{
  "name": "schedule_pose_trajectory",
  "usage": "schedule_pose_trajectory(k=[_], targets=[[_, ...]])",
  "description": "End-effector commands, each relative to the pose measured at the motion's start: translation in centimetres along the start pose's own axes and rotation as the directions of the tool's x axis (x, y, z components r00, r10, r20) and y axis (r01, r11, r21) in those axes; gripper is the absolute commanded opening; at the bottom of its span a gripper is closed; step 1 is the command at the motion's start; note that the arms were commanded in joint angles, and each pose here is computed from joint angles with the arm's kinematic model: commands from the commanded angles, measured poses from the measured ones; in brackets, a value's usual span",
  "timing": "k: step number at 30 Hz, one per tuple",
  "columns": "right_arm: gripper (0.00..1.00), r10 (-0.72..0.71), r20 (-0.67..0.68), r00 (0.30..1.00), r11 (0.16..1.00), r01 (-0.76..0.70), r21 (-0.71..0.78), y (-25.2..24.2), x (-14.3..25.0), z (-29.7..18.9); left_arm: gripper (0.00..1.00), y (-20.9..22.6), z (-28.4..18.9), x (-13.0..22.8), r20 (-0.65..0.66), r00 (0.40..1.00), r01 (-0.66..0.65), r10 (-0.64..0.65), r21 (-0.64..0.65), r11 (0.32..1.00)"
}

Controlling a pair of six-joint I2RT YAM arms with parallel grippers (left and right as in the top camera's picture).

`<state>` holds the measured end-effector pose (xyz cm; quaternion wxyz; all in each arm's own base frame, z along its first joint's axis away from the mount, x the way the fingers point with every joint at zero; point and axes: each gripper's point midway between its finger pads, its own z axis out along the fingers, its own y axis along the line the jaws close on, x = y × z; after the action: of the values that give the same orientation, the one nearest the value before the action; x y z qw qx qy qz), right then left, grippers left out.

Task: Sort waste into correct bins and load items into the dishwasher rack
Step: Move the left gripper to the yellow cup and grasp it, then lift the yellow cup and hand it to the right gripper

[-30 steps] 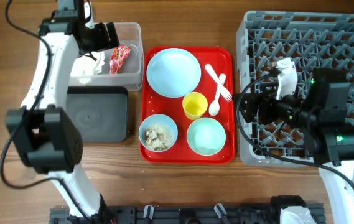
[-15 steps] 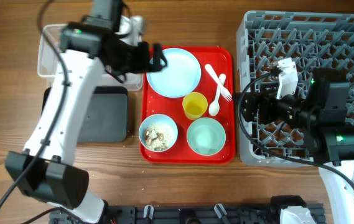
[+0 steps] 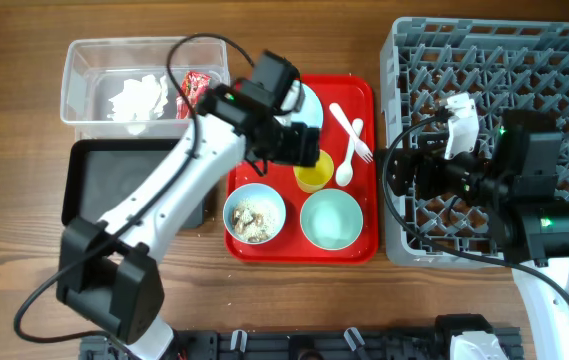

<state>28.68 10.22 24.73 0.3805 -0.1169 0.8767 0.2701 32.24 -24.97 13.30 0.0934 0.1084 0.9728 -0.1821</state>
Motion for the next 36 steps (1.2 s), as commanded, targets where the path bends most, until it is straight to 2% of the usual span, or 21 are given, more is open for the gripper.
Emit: schedule_pose_trajectory(k=[1,9,17,21,25,28,32,34,36], targets=[[1.0,0.003,0.006,1.0,1.0,-0.003,0.005,0.1,-0.5,-0.2,0.81,0.4,2.2,1.1,-0.025,1.0,-0.006,0.005,-0.041,0.999],[1.0,0.005,0.003,1.0,1.0,-0.005,0.008,0.1,-0.4,-0.2,0.74,2.0,5.4,1.9,-0.066,0.996,0.051,-0.057,-0.099,0.994],[1.0,0.017,-0.019,1.0,0.999,-0.016,0.037,-0.4,0.2,-0.2,0.31,2.3,7.5,1.4,-0.069,0.996,0.051,-0.058,-0.101,0.994],[1.0,0.019,-0.022,1.0,0.999,-0.018,0.04,-0.5,0.3,-0.2,0.04,2.4,7.8,1.2,-0.065,0.996,0.052,-0.059,-0.099,0.994],[1.0,0.046,-0.027,0.999,0.998,-0.045,0.041,-0.6,0.4,0.0,0.04,2.1,7.4,0.6,-0.046,0.997,0.056,-0.06,-0.076,0.996],[1.0,0.077,-0.035,0.996,0.996,-0.075,0.041,-0.8,0.4,0.5,0.04,1.1,6.0,-0.3,-0.045,0.996,0.084,-0.083,0.025,0.996],[1.0,0.077,-0.043,0.996,0.997,-0.078,-0.018,-0.3,0.2,1.2,0.04,-0.7,2.5,-1.7,-0.058,0.991,0.132,-0.121,0.255,0.958],[1.0,0.072,-0.044,0.996,0.994,-0.075,-0.079,0.5,-0.1,1.6,0.04,-1.4,0.0,-2.4,-0.061,0.991,0.137,-0.123,0.392,0.91],[1.0,0.064,-0.04,0.997,0.984,-0.07,-0.164,1.5,-0.6,2.1,0.04,-1.8,-2.9,-2.9,-0.066,0.991,0.13,-0.112,0.54,0.832]])
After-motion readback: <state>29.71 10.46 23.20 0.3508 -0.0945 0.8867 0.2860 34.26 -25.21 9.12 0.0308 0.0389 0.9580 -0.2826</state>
